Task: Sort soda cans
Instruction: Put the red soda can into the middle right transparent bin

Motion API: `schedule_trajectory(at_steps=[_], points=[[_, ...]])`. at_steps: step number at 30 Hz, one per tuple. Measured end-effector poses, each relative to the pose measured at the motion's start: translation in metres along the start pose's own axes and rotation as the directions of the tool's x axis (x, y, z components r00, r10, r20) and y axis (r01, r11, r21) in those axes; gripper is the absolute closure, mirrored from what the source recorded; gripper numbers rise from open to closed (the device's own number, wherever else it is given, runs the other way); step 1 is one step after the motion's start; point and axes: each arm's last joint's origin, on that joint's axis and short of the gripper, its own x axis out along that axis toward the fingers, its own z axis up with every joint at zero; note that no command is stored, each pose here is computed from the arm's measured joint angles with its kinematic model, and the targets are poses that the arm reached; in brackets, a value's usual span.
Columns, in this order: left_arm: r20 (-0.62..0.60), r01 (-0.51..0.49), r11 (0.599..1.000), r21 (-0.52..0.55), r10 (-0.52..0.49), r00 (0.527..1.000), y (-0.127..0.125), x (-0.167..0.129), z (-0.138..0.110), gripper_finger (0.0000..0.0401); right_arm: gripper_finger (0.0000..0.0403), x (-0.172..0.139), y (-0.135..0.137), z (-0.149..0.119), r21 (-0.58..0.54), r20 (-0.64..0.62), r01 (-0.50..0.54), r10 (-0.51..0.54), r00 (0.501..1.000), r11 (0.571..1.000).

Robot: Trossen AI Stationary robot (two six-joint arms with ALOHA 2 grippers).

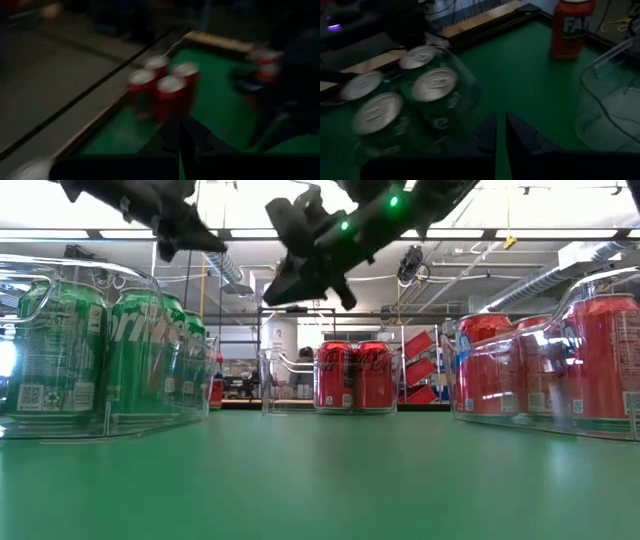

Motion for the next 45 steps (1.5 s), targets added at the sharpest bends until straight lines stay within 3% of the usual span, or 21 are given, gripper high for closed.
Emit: schedule_trajectory(at_steps=[4, 8, 16, 21, 26, 33, 37, 45], points=[[-0.125, -0.125, 0.992, -0.015, 0.122, 0.985, 0.019, -0.004, 0.001, 0.0401, 0.0359, 0.007, -0.01, 0.0, 0.01, -0.006, 0.003, -0.003, 1.0, 1.0], [-0.295, -0.217, 0.976, 0.0, 0.207, 0.933, 0.036, -0.002, 0.011, 0.0401, 0.0344, 0.008, -0.013, 0.003, 0.009, 0.007, 0.008, -0.008, 1.0, 1.0], [-0.601, -0.277, 0.96, 0.043, 0.246, 0.76, 0.065, 0.03, 0.041, 0.0393, 0.033, 0.008, -0.012, 0.005, 0.003, 0.016, -0.027, 0.027, 1.0, 1.0], [-0.729, -0.254, 0.965, 0.065, 0.22, 0.648, 0.075, 0.054, 0.058, 0.0351, 0.0327, 0.008, -0.011, 0.004, -0.007, 0.011, -0.042, 0.042, 0.999, 0.999], [-0.811, -0.269, 0.956, 0.119, 0.25, 0.529, 0.081, 0.074, 0.063, 0.0266, 0.0326, 0.008, -0.01, 0.004, -0.022, -0.003, -0.077, 0.077, 0.997, 0.997], [-0.862, -0.325, 0.935, 0.142, 0.279, 0.424, 0.092, 0.107, 0.05, 0.0156, 0.0324, 0.007, -0.008, 0.003, -0.043, -0.021, -0.121, 0.12, 0.993, 0.992], [-0.885, -0.293, 0.94, 0.175, 0.28, 0.371, 0.102, 0.124, 0.037, 0.0134, 0.0324, 0.007, -0.007, 0.003, -0.064, -0.031, -0.144, 0.142, 0.989, 0.988], [-0.91, -0.306, 0.931, 0.2, 0.292, 0.294, 0.124, 0.139, 0.02, 0.0131, 0.0324, 0.005, -0.002, 0.001, -0.072, -0.041, -0.159, 0.156, 0.987, 0.985]])
